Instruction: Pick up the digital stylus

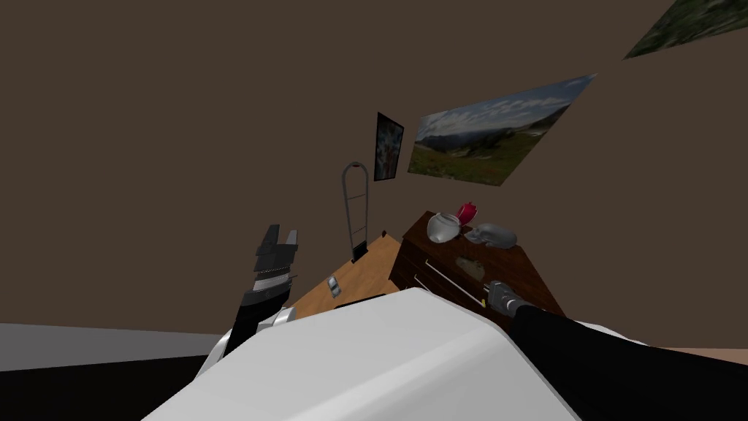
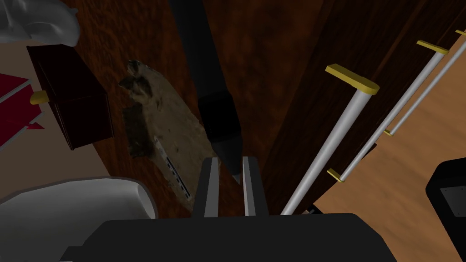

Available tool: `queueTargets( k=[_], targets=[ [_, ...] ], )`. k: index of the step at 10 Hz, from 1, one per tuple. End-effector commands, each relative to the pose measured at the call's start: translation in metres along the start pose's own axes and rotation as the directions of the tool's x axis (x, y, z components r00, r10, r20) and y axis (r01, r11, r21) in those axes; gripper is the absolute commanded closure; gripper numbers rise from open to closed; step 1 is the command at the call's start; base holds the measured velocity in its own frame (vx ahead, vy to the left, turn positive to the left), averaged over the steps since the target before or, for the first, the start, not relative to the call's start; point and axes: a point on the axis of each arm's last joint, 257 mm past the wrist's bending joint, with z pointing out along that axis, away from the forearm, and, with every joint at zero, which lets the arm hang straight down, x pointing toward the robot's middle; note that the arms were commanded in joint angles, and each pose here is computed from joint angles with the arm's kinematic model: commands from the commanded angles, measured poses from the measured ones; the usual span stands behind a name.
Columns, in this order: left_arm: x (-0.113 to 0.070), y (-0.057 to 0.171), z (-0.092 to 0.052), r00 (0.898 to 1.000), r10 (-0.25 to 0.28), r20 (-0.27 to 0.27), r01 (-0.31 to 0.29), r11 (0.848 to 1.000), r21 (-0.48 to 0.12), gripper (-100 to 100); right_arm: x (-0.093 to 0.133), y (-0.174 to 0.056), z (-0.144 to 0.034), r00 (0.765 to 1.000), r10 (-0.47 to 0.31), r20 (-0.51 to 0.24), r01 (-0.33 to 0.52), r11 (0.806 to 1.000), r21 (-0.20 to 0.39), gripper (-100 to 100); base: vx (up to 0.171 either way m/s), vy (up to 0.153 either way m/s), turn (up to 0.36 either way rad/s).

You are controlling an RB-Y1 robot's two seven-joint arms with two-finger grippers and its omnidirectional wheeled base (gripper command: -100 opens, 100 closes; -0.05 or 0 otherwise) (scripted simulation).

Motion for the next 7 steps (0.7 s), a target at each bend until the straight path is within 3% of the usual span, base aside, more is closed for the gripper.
queueTargets(
  k=[1,2,3,6,7],
  targets=[
    [0.000,0.000,0.000,1.000,0.000,0.000,0.000,1.000,0.000,0,0.000,0.000,0.000,1.000,0.000,0.000,0.000,1.000,0.000,100,0.000,0.000,0.000],
    [0.000,0.000,0.000,1.000,0.000,0.000,0.000,1.000,0.000,0,0.000,0.000,0.000,1.000,0.000,0.000,0.000,1.000,0.000,0,0.000,0.000,0.000],
    [0.000,0.000,0.000,1.000,0.000,0.000,0.000,1.000,0.000,0,-0.006,-0.005,-0.003,1.000,-0.011,0.011,0.011,1.000,-0.003,100,-0.004,0.012,-0.150],
    [0.000,0.000,0.000,1.000,0.000,0.000,0.000,1.000,0.000,0,-0.012,-0.010,-0.003,1.000,-0.022,0.023,0.022,1.000,-0.003,100,-0.009,0.021,-0.114],
    [0.000,0.000,0.000,1.000,0.000,0.000,0.000,1.000,0.000,0,-0.012,-0.010,-0.004,0.999,-0.022,0.023,0.022,1.000,-0.003,0,0.000,0.000,0.000]
  ],
)
